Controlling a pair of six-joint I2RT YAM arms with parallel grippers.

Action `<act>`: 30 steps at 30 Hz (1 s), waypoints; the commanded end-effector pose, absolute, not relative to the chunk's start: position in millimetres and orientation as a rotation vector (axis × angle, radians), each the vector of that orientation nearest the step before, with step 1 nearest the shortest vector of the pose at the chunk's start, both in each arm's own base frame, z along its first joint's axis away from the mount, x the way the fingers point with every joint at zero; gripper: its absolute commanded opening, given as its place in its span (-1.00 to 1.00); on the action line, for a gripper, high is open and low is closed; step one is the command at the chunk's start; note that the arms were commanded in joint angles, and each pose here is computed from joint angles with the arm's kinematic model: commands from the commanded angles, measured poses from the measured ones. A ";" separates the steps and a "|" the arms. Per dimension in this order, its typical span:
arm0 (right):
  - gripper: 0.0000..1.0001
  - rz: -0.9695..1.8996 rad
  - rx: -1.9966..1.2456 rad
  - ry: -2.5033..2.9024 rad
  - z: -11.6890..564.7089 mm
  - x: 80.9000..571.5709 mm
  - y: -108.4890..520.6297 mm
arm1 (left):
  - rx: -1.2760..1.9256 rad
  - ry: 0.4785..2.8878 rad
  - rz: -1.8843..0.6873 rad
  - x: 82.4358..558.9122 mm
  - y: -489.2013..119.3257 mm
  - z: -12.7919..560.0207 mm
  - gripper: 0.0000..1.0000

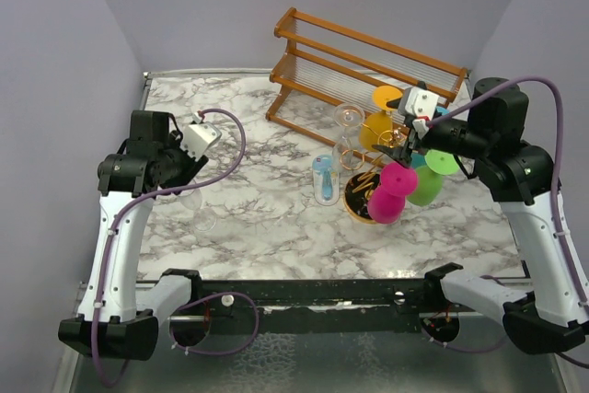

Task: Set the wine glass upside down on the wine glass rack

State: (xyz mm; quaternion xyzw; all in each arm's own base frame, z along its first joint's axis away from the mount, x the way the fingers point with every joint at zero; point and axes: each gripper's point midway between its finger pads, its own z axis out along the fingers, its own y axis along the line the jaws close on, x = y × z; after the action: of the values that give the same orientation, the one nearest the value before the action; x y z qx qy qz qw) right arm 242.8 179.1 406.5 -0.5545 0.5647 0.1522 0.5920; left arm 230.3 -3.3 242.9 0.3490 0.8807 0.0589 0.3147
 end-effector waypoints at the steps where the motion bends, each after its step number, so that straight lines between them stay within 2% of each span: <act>1: 0.66 0.396 -1.286 1.275 405.8 247.3 188.0 | 0.923 2.346 0.171 225.2 1.5 242.1 -0.08; 23: 0.67 0.412 -1.333 1.241 391.1 236.3 189.3 | 0.987 2.504 0.067 230.9 -4.3 202.2 -0.40; 30: 0.68 0.390 -1.332 1.254 385.6 241.0 187.4 | 1.029 2.510 0.035 226.4 -7.2 193.0 -0.71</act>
State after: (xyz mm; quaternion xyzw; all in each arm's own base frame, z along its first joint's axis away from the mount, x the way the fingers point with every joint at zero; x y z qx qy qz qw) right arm 240.0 187.2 381.0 -0.5703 0.5525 0.1743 0.5823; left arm 232.0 -2.8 199.0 0.3567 0.9075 0.0293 0.2201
